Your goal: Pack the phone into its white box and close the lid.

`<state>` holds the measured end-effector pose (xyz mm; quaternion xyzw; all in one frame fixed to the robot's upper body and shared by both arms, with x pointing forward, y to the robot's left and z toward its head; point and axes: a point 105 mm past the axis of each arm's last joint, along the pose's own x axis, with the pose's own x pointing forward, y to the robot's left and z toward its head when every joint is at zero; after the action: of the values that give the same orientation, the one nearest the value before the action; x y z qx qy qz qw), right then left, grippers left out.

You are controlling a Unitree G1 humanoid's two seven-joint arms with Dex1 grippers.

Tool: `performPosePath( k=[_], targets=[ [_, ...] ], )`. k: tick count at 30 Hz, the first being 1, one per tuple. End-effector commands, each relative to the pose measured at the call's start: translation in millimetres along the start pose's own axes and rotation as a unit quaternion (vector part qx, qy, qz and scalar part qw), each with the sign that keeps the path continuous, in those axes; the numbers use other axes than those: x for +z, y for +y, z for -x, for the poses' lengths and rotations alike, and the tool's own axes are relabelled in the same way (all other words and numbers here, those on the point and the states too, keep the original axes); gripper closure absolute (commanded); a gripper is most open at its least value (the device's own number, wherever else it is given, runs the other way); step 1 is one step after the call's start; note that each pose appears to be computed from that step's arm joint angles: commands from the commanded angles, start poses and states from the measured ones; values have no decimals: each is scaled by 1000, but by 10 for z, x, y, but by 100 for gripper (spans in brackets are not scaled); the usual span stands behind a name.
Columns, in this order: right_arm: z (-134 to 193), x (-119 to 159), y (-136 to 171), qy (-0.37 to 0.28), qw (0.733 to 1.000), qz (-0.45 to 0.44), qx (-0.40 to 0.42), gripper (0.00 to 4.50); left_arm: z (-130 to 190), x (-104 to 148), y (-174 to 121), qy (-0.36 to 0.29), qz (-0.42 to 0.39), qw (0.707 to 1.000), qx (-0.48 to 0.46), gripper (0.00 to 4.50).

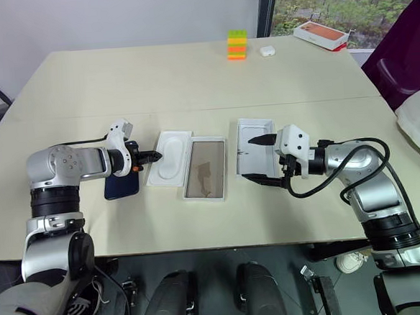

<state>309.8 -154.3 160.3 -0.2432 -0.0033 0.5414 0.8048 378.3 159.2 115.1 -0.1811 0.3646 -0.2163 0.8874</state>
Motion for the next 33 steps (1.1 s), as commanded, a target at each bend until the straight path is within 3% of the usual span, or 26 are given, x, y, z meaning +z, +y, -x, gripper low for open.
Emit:
performPosePath(
  k=[1, 13, 22, 33],
  targets=[
    [29, 70, -30, -8, 1000, 16, -4, 0, -69, -248, 93, 49, 20, 998, 16, 445],
    [43, 40, -3, -7, 1000, 4, -1, 0, 242, 12, -16, -8, 108, 992, -60, 445],
    [197, 34, 26, -40, 997, -62, 11, 0, 401, 137, -95, -46, 111, 989, -85, 445],
    [422, 7, 68, -42, 996, -76, 21, 0, 124, 73, -722, -35, 55, 990, -122, 445]
  ],
)
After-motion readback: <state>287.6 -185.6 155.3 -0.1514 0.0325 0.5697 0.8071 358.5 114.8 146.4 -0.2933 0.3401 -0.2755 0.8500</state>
